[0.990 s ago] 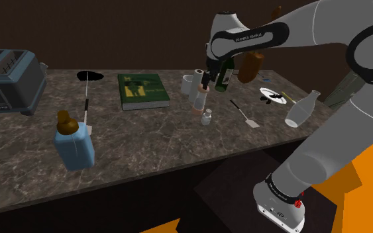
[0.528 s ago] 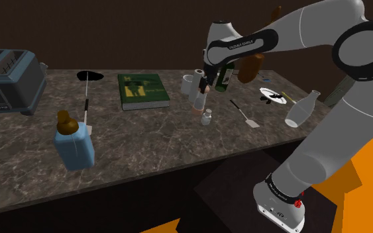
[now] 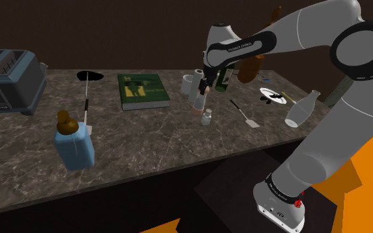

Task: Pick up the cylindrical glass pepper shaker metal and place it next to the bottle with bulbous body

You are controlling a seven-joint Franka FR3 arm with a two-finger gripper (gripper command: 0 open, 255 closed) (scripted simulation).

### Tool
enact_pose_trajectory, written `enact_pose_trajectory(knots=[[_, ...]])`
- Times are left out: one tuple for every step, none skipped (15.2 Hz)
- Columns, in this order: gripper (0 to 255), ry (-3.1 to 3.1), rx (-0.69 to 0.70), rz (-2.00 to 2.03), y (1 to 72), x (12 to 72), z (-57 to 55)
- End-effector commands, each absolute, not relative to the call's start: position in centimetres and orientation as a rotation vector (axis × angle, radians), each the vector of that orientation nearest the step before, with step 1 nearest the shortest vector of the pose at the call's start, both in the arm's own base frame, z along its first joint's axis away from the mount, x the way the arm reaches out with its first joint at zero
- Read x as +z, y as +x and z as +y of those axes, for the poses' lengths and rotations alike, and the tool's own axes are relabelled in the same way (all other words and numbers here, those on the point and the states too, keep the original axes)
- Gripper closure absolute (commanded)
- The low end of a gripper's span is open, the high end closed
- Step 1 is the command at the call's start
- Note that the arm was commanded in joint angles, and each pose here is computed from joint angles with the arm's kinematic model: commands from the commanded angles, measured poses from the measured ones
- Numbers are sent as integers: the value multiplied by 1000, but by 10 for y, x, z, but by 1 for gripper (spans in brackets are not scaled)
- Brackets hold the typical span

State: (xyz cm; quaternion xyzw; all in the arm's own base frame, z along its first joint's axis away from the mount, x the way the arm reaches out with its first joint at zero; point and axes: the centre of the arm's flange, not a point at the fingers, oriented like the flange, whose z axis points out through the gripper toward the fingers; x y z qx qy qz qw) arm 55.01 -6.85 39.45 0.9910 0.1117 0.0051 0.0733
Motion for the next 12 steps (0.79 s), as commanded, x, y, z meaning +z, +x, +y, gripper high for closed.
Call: enact_pose_trajectory(knots=[[0,2976,15,335,550,394,-68],[255,2976,15,335,550,394,-68],[255,2976,15,335,550,394,-68],[255,2976,15,335,550,395,-68],[255,2976,15,335,550,395,-69],[255,2976,15,335,550,395,-68],[255,2976,15,335,550,394,-68],[255,2976,15,335,550,394,-68],[255,2976,15,335,550,394,-69],[255,2976,15,335,550,394,-69],[255,2976,15,335,550,394,-68],[255,2976,15,335,550,400,-68]])
